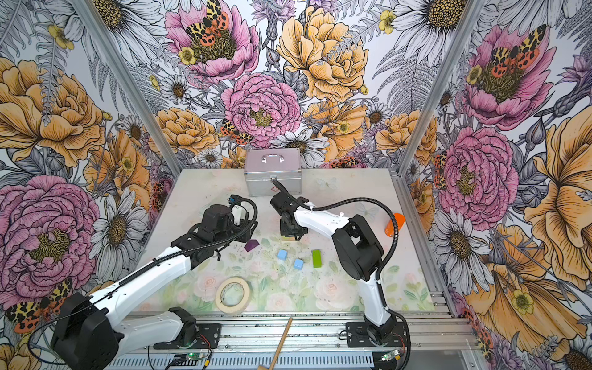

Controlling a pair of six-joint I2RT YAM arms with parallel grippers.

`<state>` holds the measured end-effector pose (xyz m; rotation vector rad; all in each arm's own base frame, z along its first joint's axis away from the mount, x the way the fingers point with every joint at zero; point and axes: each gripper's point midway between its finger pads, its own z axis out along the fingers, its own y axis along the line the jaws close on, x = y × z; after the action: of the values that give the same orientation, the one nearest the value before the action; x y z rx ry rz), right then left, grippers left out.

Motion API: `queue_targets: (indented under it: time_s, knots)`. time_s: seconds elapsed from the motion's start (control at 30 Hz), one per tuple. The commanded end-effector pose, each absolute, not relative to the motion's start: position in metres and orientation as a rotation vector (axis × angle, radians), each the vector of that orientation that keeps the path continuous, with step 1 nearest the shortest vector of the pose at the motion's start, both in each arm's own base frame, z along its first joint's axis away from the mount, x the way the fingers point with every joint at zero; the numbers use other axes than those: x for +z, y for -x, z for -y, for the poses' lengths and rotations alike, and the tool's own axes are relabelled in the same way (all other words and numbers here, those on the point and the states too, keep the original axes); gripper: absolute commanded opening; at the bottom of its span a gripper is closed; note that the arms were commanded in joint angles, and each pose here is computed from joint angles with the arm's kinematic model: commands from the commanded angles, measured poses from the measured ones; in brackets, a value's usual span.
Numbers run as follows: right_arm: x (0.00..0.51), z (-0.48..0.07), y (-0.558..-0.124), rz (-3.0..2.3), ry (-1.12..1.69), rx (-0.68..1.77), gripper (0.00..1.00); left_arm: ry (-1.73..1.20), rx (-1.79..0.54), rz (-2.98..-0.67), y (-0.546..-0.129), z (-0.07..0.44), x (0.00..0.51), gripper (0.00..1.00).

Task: Build the wood block tower
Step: 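Lower the cube onto the wood blocks beside the first lime-green cube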

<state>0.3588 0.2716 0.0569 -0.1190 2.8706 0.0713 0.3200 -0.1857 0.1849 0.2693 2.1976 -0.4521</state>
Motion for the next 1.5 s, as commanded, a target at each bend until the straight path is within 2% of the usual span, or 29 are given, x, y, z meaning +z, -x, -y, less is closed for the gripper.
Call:
queue_targets:
  time_s: [0.0,0.7,1.13,1.47]
  knots:
    - [0.055,-0.274,-0.368,-2.857,0.104,0.08,0.11,-0.252,-0.43,-2.209,-0.322,0.181,0.179,0.47]
    - [0.055,-0.273,-0.372,-2.86,0.093,0.089,0.32,-0.255,-0.434,-2.206,-0.321,0.181,0.18,0.47]
    - [0.054,-0.272,-0.373,-2.863,0.086,0.09,0.4,-0.257,-0.435,-2.204,-0.321,0.181,0.181,0.46]
    - [0.063,-0.271,-0.373,-2.846,0.073,0.103,0.42,-0.253,-0.432,-2.2,-0.321,0.18,0.182,0.47]
